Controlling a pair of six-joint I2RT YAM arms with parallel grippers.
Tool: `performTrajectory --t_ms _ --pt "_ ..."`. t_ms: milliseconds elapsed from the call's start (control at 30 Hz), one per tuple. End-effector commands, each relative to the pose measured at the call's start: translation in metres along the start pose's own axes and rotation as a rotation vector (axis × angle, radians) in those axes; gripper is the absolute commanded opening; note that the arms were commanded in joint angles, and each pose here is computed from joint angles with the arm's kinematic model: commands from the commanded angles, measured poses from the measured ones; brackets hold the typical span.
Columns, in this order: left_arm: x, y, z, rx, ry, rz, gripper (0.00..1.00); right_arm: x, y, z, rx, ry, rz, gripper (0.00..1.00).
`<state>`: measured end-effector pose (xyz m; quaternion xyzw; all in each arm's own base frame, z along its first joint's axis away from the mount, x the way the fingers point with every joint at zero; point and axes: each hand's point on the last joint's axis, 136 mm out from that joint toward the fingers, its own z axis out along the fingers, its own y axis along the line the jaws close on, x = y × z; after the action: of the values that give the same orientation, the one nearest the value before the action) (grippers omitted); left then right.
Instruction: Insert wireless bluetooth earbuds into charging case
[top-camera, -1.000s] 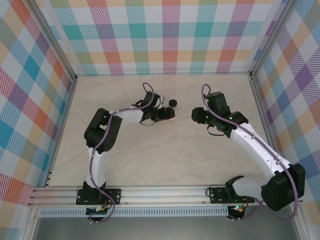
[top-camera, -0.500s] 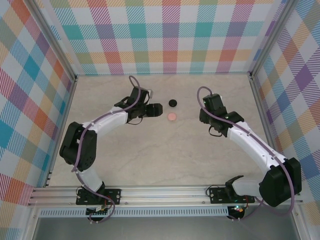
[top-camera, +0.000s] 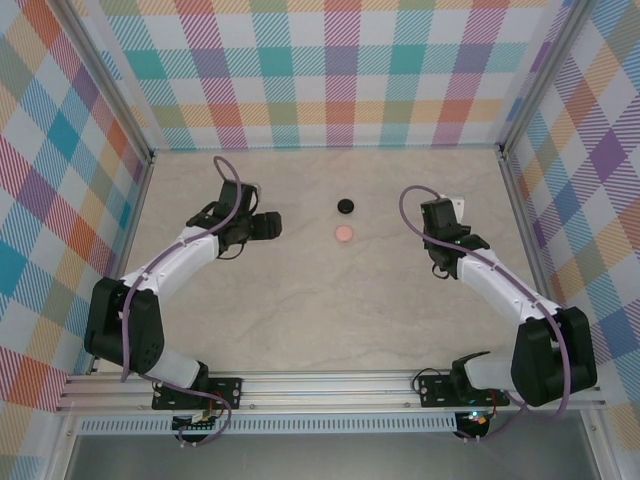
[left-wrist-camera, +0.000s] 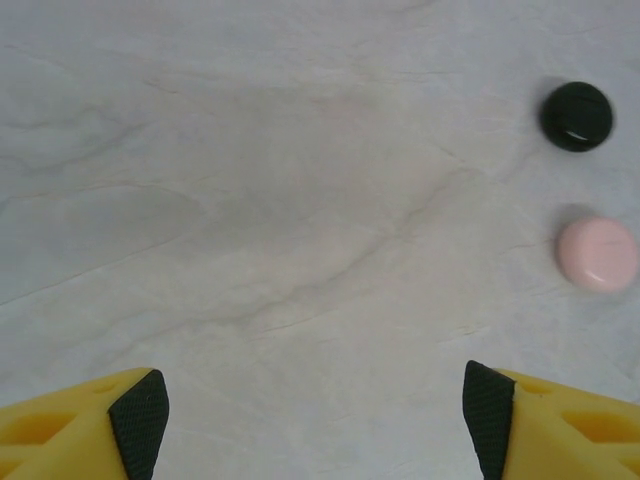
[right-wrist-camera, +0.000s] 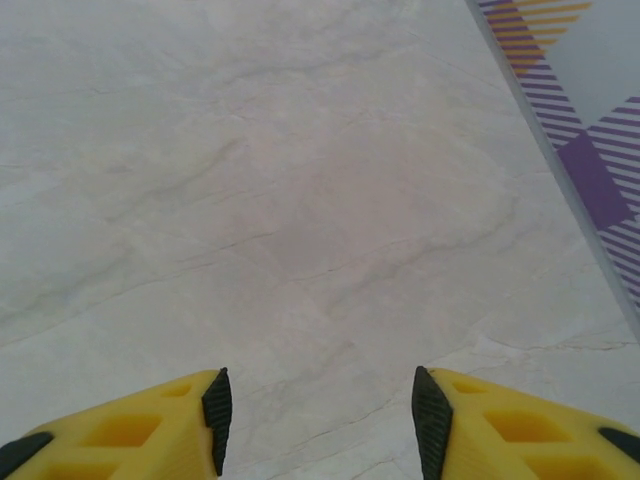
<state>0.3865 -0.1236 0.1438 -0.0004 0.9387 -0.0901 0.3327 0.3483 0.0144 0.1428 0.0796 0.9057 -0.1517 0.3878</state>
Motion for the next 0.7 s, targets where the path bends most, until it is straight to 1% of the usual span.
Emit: performTrajectory --t_ms 0,67,167,333,467,533,667 --pt "0.003 0.035 -0.007 -0.137 0.001 0.020 0.80 -0.001 -0.004 0.016 0.005 -0.024 0.013 0.60" --pt "0.004 0.050 -0.007 -0.200 0.004 0.019 0.80 0.005 -0.003 0.025 -0.025 -0.010 0.023 0.65" --pt "0.005 0.071 -0.005 -0.286 -0.007 0.012 0.83 0.012 -0.004 0.038 -0.080 0.004 0.056 0.67" --pt "0.008 0.102 0.003 -0.391 -0.035 0.015 0.91 0.013 -0.001 0.051 -0.222 -0.028 0.114 0.73" --pt "0.008 0.113 0.016 -0.391 -0.077 0.019 0.92 0.011 0.002 0.054 -0.271 -0.094 0.112 0.75" --pt "0.008 0.113 0.024 -0.359 -0.107 0.028 0.93 0.009 0.004 0.054 -0.288 -0.143 0.094 0.75" --pt "0.009 0.109 0.035 -0.303 -0.187 0.079 0.95 0.007 0.006 0.053 -0.309 -0.201 0.092 0.77"
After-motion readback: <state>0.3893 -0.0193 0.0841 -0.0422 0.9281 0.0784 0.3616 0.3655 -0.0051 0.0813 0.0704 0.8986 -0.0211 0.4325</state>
